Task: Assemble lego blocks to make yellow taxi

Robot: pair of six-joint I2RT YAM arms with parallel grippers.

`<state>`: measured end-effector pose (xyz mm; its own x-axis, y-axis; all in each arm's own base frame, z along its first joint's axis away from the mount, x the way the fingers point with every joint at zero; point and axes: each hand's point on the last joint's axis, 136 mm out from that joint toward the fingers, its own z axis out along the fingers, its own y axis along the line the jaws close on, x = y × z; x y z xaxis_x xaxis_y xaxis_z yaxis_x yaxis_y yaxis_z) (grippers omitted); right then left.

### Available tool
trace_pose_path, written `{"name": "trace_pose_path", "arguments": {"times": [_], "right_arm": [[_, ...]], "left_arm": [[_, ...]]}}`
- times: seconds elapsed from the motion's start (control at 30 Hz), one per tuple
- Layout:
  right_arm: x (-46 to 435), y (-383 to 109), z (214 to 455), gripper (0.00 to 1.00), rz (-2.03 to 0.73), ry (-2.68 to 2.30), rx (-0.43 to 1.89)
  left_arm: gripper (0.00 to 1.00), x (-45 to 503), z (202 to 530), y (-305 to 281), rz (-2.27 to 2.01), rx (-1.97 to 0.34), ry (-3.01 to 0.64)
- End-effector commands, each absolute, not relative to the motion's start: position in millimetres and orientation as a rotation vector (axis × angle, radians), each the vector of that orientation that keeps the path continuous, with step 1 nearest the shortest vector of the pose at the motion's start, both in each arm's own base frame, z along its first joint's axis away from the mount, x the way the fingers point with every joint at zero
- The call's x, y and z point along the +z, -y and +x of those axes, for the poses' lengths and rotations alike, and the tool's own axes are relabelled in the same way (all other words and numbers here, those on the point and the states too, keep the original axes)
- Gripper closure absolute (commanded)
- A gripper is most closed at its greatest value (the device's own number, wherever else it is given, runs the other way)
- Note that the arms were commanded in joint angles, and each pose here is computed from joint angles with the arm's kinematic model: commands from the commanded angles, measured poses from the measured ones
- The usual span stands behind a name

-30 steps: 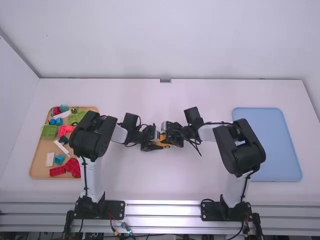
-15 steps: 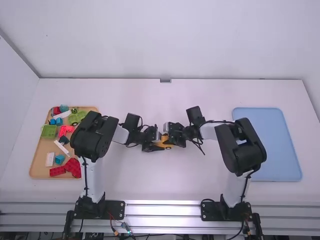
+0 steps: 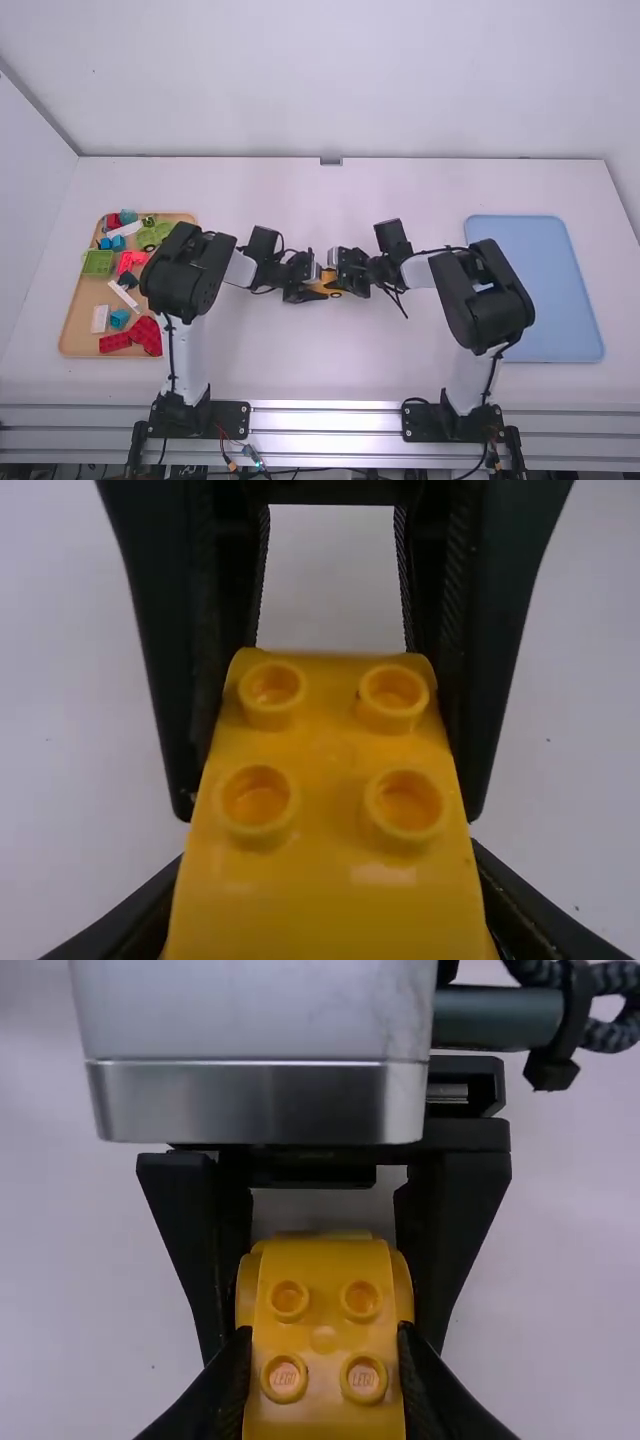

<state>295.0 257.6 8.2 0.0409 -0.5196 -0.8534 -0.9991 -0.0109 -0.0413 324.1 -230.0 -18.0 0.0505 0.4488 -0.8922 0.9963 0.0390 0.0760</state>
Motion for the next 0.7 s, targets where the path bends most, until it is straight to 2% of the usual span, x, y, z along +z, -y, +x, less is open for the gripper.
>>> {"name": "trace_pose_path", "arguments": {"times": [0.0, 0.2, 0.3, 0.43, 0.67], "right_arm": [[-47.0, -229.6, 282.9, 1.0, -1.626, -1.87, 0.751], [-54.3, -213.9, 291.5, 1.0, -1.6, -1.949, 0.679], [-47.7, -211.4, 293.3, 1.0, -1.603, -1.904, 0.711], [-36.5, -217.2, 284.1, 1.0, -1.612, -1.771, 0.812], [-40.2, -222.8, 289.5, 1.0, -1.583, -1.765, 0.828]], "left_arm": [[0.76, -39.3, 321.9, 219.2, 1.538, -0.817, -1.596], [0.76, -39.1, 322.3, 219.2, 1.537, -0.817, -1.596], [0.76, -39.2, 322.1, 219.3, 1.537, -0.818, -1.597], [0.76, -39.2, 322.2, 219.3, 1.537, -0.818, -1.597], [0.76, -39.2, 322.1, 219.3, 1.537, -0.819, -1.597]]}}
